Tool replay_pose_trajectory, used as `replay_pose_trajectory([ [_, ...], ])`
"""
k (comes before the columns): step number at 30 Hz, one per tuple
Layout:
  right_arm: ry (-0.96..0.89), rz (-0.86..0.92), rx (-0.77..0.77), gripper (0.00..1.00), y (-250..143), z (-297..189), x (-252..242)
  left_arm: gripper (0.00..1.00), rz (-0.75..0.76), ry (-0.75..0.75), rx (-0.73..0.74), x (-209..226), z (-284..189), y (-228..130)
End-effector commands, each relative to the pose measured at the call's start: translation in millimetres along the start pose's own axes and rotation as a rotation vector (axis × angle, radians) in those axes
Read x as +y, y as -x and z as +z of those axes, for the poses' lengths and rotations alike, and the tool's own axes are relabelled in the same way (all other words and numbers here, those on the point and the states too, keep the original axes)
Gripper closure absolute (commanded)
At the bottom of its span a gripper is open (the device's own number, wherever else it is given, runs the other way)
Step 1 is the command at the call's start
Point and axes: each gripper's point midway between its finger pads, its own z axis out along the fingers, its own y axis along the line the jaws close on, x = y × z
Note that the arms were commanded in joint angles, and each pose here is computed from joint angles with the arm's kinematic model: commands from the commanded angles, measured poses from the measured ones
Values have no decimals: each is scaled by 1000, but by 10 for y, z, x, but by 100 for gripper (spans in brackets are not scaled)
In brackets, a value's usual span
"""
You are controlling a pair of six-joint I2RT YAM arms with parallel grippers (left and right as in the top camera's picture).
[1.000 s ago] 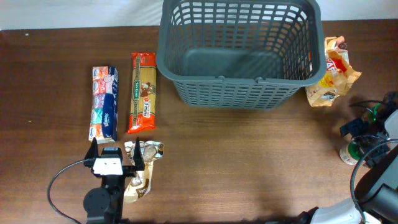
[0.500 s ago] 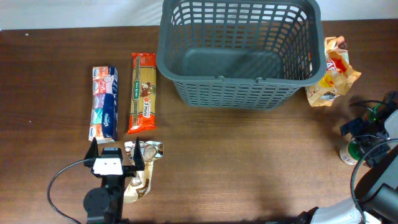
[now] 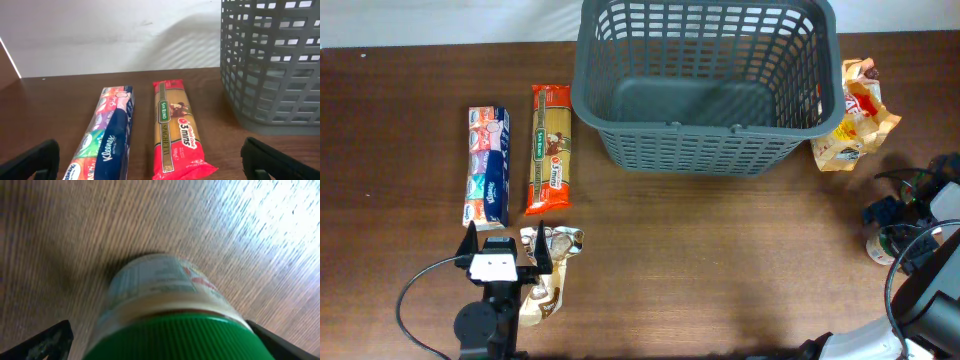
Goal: Pack container
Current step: 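Lower the right gripper over the jar and close on it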
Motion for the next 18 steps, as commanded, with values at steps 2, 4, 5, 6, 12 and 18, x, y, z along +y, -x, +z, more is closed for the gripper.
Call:
replay_pose_trajectory([
  [2,1,5,-7,1,20,35,-3,1,-10,13,0,26,0,-17],
  [4,3,5,-10,1,28,35,1,1,-10,13,0,26,0,-17],
  [5,3,5,-11,1,30,35,2,1,-10,13,0,26,0,-17],
  [6,4,5,-11,1,32,37,4,1,-10,13,0,26,0,-17],
  [12,-1,4,-2,1,21,66,2,1,-10,13,0,26,0,-17],
  [18,-7,4,7,59,3,77,-8,1,-10,13,0,26,0,-17],
])
